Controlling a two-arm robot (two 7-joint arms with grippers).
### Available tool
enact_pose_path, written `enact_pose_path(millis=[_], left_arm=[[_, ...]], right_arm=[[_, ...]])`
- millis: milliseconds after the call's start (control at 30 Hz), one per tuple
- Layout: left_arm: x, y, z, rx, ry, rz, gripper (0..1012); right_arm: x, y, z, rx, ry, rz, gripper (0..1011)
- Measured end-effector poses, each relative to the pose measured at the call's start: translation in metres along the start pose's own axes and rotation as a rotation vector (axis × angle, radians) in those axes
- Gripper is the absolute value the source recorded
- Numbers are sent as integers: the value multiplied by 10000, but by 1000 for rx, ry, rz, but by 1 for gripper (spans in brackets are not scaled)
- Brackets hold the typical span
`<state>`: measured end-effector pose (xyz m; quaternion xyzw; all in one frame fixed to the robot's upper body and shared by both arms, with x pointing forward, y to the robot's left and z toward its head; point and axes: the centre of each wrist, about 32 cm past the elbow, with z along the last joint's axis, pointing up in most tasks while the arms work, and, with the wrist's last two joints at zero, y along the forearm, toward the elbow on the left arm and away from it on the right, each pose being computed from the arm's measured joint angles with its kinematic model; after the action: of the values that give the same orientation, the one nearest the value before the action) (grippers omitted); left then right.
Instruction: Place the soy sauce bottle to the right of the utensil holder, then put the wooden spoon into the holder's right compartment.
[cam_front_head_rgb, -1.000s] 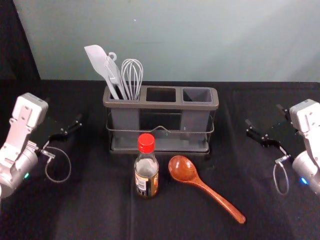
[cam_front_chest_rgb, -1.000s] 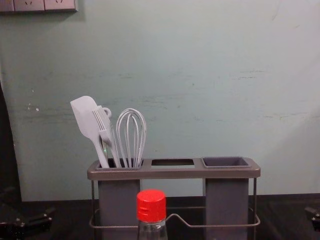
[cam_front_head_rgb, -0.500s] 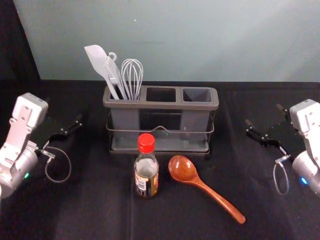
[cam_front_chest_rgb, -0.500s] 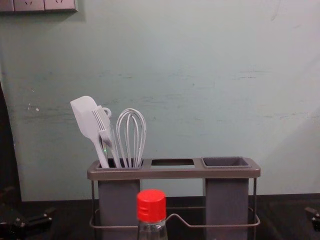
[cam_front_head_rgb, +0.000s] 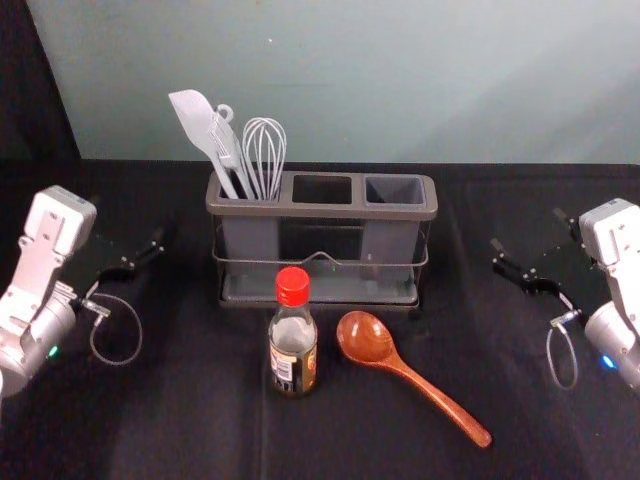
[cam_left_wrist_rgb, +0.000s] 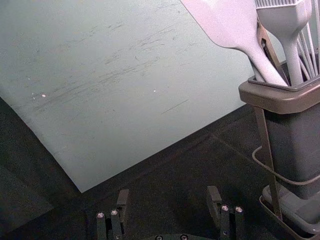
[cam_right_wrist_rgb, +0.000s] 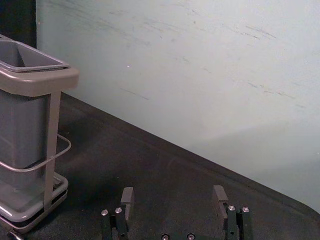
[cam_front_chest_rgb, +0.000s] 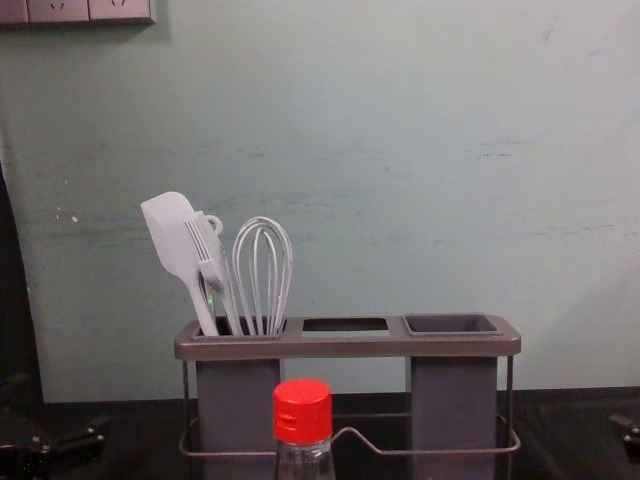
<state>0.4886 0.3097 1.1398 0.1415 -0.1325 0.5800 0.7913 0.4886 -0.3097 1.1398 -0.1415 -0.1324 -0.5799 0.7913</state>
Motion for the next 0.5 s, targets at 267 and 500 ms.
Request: enact_pose_path(millis=[267,500], left_arm=[[0,0,0,0,0,0,1000],[0,0,0,0,0,0,1000]], right_arm=[[0,0,0,0,0,0,1003],[0,0,0,0,0,0,1003]])
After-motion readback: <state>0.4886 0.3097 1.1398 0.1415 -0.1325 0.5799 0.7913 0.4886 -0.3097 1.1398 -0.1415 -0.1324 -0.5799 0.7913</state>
